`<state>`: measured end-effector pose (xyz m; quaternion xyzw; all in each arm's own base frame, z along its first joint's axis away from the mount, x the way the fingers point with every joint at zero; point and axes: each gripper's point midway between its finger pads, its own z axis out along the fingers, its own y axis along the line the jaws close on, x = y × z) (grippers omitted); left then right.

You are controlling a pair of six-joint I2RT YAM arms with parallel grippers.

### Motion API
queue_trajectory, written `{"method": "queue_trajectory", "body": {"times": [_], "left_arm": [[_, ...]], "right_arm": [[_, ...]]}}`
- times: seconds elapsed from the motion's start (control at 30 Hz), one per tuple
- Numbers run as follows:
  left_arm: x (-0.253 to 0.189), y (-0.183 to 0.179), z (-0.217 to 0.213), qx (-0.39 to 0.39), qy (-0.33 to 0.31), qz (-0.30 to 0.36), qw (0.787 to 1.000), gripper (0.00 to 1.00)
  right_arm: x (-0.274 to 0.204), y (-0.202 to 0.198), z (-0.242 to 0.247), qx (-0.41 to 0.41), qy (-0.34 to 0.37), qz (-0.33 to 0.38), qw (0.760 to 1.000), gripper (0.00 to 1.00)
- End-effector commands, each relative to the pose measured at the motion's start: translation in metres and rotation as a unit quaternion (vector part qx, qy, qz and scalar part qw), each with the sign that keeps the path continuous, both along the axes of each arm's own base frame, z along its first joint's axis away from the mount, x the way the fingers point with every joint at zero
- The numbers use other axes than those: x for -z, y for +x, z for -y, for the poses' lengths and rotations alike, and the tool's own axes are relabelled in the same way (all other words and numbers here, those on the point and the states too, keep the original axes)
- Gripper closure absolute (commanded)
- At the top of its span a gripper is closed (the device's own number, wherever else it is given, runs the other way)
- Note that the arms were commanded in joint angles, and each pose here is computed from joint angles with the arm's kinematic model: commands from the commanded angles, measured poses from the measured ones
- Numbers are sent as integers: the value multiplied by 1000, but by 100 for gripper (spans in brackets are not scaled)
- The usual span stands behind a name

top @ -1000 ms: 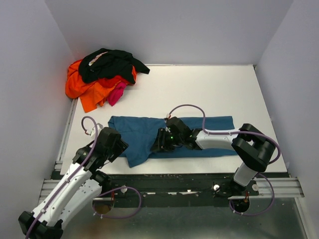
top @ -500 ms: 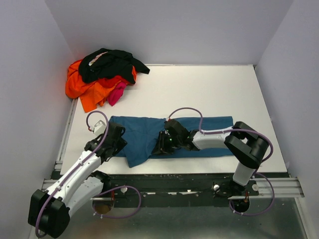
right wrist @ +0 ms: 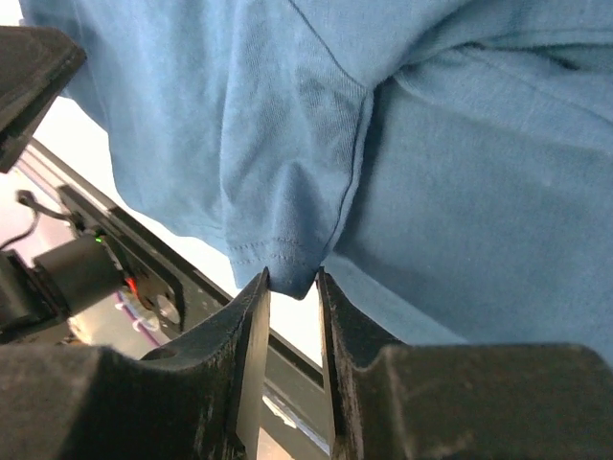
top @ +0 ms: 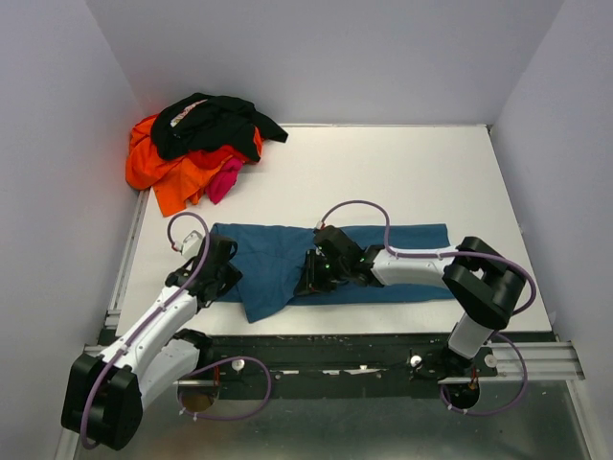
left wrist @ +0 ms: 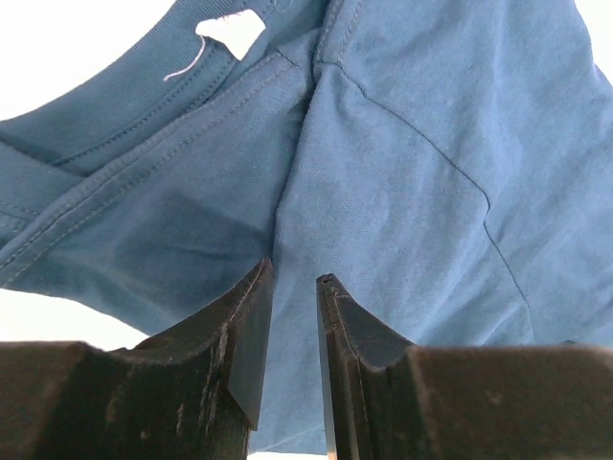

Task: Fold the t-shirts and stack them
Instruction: Fold the other side of the tshirt into a rectangle

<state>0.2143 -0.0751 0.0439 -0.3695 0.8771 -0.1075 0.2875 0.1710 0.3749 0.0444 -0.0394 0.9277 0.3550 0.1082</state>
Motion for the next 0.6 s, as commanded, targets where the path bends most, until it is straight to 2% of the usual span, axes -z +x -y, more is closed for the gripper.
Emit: {"method": "queue_trajectory", "body": {"times": [0.0, 0.2, 0.3, 0.33, 0.43, 0.57], "left_arm": [[10, 1, 10, 15, -23, -1, 1000, 62], [16, 0, 6, 11, -10, -11, 1000, 61], [17, 1, 1, 8, 1, -14, 1000, 65], [19, 0, -2, 5, 7, -16, 1000, 65], [18, -3, -13, -11, 30, -24, 999, 65], [18, -3, -16, -9, 37, -25, 999, 65]], "right_arm": [[1, -4, 9, -19, -53, 28, 998, 65], [10, 1, 22, -14, -117, 50, 992, 65], [13, 2, 30, -8, -137, 57, 989, 68], [14, 3, 32, -7, -142, 59, 988, 73], [16, 1, 38, -8, -151, 60, 987, 73], [15, -3, 43, -8, -153, 58, 986, 64]]}}
